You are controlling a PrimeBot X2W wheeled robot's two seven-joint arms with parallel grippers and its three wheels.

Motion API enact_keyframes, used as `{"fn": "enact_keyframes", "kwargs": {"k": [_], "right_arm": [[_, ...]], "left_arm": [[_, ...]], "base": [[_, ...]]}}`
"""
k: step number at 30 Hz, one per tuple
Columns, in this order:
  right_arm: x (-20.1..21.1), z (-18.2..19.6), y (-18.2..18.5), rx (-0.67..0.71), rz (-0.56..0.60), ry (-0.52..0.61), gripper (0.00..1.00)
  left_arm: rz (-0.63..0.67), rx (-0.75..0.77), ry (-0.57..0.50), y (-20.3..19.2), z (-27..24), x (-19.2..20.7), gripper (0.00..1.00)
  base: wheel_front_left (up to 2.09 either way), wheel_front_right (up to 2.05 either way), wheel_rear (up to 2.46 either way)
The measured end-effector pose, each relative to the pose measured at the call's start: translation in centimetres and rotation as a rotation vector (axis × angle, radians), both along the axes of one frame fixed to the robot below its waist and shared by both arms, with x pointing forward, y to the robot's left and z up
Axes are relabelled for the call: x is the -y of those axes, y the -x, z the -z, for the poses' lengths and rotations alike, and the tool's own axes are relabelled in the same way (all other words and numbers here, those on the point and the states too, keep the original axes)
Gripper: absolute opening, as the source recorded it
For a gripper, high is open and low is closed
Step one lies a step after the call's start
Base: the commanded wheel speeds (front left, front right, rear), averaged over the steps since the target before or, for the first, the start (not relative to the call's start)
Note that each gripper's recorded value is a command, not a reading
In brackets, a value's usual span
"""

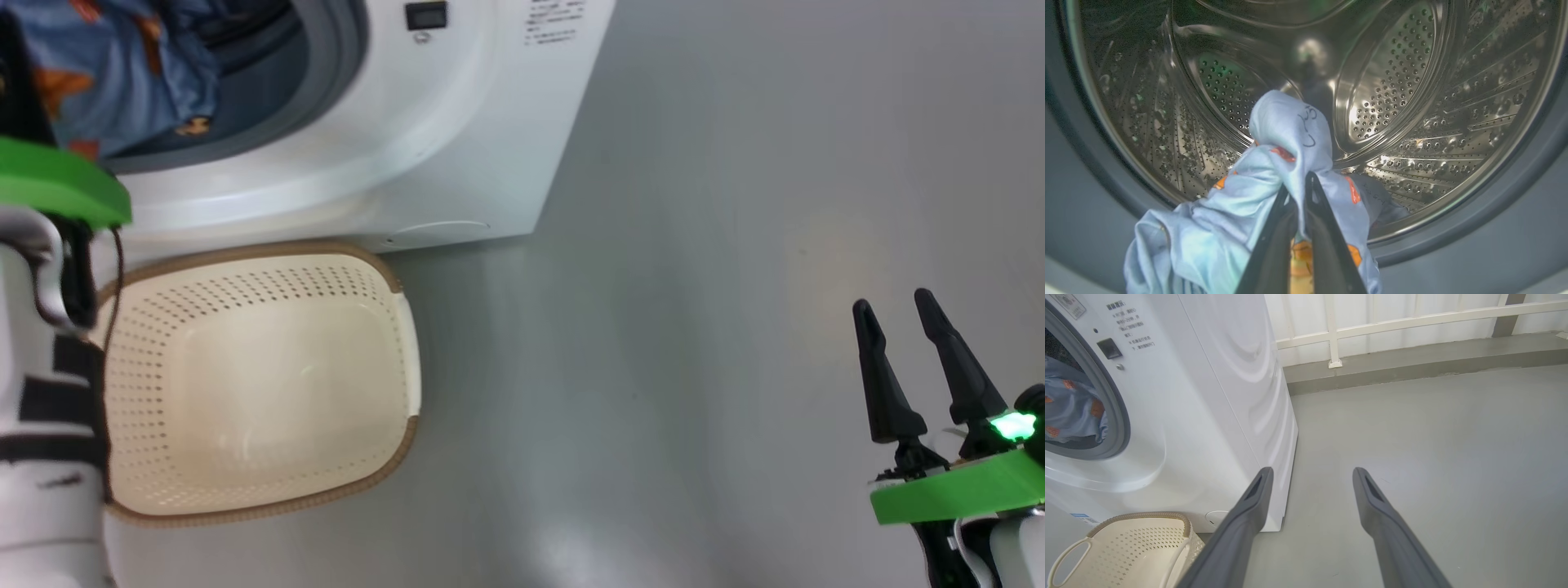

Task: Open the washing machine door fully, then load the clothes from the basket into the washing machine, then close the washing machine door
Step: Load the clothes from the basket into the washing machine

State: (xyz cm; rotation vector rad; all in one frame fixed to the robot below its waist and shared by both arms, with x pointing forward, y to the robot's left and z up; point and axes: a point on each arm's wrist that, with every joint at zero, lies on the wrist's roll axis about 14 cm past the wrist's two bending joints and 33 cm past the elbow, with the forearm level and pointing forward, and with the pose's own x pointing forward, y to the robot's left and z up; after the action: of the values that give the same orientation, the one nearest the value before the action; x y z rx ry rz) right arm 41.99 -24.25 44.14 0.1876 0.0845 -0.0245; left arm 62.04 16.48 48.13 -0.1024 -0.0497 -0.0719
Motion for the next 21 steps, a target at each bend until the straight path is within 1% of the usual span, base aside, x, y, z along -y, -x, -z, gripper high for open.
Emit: {"fn": "enact_keyframes", "kwargs": {"k": [5,8,10,11,13,14,17,21], "right_arm": [[0.7,0.3,-0.6,-0.002,0.023,-0.004,1.0],[1.1,0.6,-0.7,-0.011,0.035,0.003,1.0],[1.4,1.0,-0.4,-0.026,0.045,0.005,1.0],[1.4,1.2,-0.2,-0.033,0.049,0.006,1.0],[1.5,1.5,0.0,-0.044,0.054,0.008,1.0],[1.7,1.5,0.1,-0.046,0.058,0.009,1.0],[2.0,1.3,0.0,-0.039,0.069,0.013,1.0],[2.0,1.1,0.0,-0.033,0.072,0.009,1.0]], "left_arm": [[0.056,0.027,-0.063,-3.5,-0.7,1.6,0.0],[0.065,0.078,-0.115,-5.3,-2.2,2.1,0.0],[0.059,0.094,-0.119,-6.2,-2.5,2.4,0.0],[0.055,0.09,-0.117,-6.5,-2.2,2.6,0.1],[0.05,0.069,-0.126,-6.7,-1.2,2.9,0.91],[0.044,0.054,-0.121,-6.8,-0.6,2.8,1.0],[0.026,0.026,-0.102,-7.0,0.5,2.5,1.0],[0.01,0.02,-0.081,-6.7,0.4,2.0,1.0]], "base": [[0.0,0.0,0.0],[0.0,0.0,0.0],[0.0,0.0,0.0],[0.0,0.0,0.0],[0.0,0.0,0.0],[0.0,0.0,0.0],[0.0,0.0,0.0],[0.0,0.0,0.0]]}}
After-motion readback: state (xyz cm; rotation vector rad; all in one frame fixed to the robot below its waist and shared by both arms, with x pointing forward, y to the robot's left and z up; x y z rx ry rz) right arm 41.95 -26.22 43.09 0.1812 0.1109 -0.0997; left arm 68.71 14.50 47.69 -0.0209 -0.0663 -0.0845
